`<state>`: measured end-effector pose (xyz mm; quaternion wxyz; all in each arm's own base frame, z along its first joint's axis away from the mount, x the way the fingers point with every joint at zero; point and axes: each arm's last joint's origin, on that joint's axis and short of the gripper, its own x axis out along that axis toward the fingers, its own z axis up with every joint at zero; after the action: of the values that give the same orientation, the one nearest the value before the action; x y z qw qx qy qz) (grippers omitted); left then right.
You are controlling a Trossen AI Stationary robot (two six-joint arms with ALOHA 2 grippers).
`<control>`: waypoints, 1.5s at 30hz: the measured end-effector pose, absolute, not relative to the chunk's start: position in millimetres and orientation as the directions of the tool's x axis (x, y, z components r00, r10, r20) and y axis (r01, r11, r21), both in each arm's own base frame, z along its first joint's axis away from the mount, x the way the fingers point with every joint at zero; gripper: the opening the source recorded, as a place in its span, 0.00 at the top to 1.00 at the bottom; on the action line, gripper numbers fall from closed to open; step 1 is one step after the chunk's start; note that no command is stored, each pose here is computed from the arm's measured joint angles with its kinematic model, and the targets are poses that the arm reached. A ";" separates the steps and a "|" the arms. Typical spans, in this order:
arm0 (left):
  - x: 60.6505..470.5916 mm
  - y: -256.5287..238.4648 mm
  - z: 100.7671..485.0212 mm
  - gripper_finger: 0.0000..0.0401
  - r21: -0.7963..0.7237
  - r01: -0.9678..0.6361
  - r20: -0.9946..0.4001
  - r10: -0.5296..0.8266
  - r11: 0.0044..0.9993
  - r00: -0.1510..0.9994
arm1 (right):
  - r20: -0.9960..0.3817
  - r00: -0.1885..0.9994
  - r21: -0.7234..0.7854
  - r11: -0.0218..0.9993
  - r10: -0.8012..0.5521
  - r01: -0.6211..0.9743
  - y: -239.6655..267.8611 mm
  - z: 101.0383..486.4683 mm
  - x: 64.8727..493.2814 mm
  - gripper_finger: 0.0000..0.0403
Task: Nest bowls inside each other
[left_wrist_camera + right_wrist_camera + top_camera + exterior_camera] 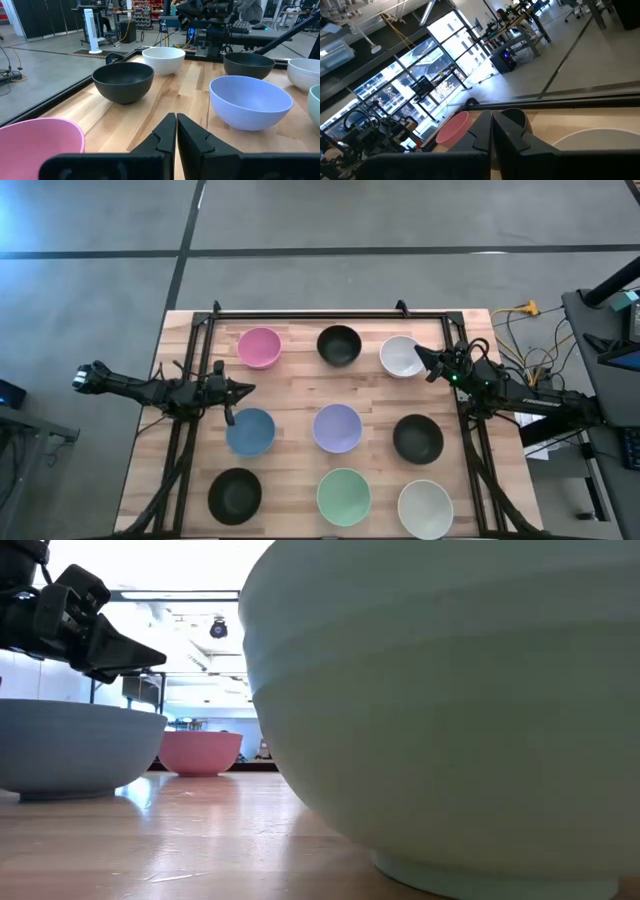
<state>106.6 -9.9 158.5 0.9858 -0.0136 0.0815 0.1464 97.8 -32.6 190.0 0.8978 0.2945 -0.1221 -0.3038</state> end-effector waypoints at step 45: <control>106.6 -9.9 158.5 1.00 -0.003 -0.291 -0.165 0.287 0.957 0.944 | 0.054 0.784 0.608 0.643 -0.618 0.465 -32.7 191.4 97.7 0.98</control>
<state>106.6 -9.9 158.5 0.9858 -0.0136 0.0815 0.1465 97.7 -32.7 191.4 0.8971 0.2956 -0.1293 -0.3018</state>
